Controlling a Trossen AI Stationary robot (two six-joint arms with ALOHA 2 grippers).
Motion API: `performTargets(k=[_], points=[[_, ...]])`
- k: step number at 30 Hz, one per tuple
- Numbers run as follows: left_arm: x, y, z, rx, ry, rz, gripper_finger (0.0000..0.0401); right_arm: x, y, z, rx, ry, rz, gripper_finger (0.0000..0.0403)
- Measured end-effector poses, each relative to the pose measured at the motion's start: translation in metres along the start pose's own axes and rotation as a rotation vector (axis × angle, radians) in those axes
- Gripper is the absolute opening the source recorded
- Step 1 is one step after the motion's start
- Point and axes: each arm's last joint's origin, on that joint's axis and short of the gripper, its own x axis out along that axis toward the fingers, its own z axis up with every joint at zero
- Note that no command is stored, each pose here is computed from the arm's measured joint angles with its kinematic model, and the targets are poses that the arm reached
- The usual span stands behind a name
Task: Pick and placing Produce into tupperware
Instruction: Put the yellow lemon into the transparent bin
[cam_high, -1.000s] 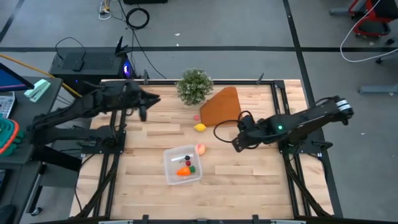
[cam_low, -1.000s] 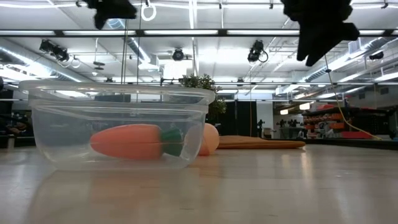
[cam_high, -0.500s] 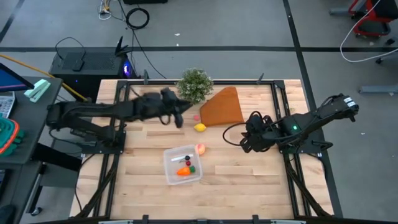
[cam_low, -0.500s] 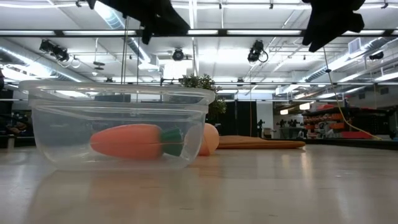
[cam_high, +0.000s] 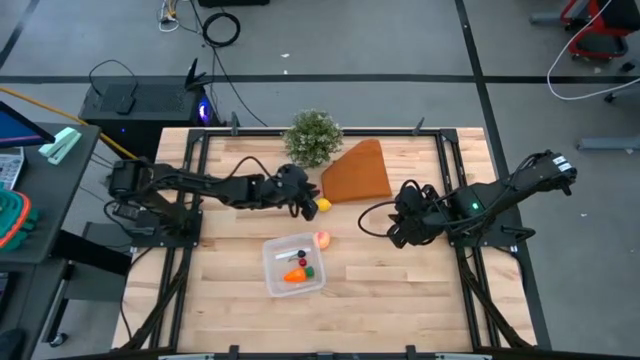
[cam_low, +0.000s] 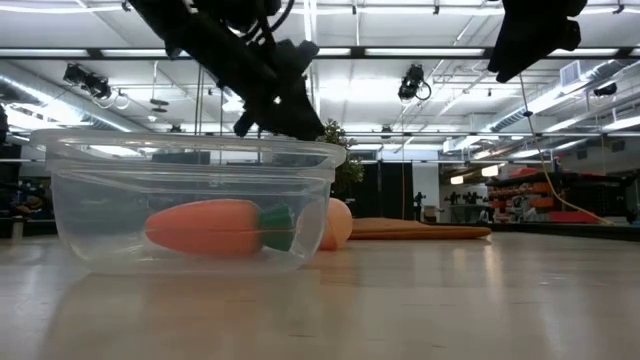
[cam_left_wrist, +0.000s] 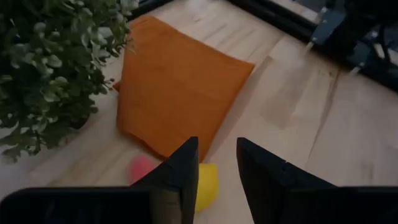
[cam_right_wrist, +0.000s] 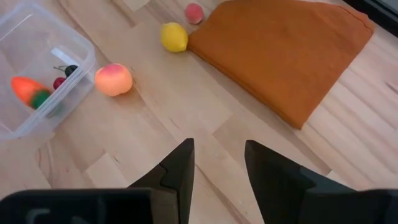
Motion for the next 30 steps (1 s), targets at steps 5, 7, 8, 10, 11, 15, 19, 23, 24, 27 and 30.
performTargets(k=[5, 7, 8, 10, 11, 15, 19, 23, 24, 27, 30], points=[[0.009, 0.0, -0.009, 0.102, 0.064, -0.038, 0.0153, 0.0, 0.0, 0.0, 0.035, 0.0, 0.0, 0.0114], [0.012, -0.001, -0.012, 0.142, 0.081, -0.05, 0.0171, 0.0, 0.0, 0.0, 0.039, -0.001, 0.002, 0.0114], [0.013, -0.001, -0.014, 0.152, 0.091, -0.055, 0.018, 0.0, 0.0, 0.0, 0.045, -0.002, 0.003, 0.0114], [0.017, 0.0, -0.018, 0.157, 0.105, -0.051, 0.02, 0.0, 0.0, 0.0, 0.067, -0.002, 0.003, 0.0114], [0.018, 0.001, -0.02, 0.163, 0.121, -0.042, 0.021, 0.0, 0.001, 0.0, 0.076, -0.002, 0.004, 0.0114], [0.027, 0.003, -0.028, 0.218, 0.146, -0.029, 0.0243, 0.0, 0.001, 0.0, 0.095, -0.004, 0.006, 0.0114], [0.038, 0.005, -0.04, 0.328, 0.192, -0.019, 0.0268, 0.0, 0.001, 0.001, 0.1, -0.005, 0.009, 0.0114], [0.048, 0.006, -0.05, 0.407, 0.212, -0.021, 0.0285, 0.0, 0.002, 0.001, 0.122, -0.008, 0.013, 0.0114], [0.049, 0.006, -0.052, 0.428, 0.222, -0.02, 0.0288, 0.0, 0.002, 0.001, 0.125, -0.008, 0.014, 0.0114], [0.052, 0.006, -0.054, 0.45, 0.221, -0.023, 0.0294, 0.0, 0.002, 0.001, 0.129, -0.009, 0.016, 0.0114], [0.052, 0.006, -0.054, 0.485, 0.216, -0.027, 0.0301, 0.0, 0.002, 0.001, 0.132, -0.011, 0.019, 0.0114]])
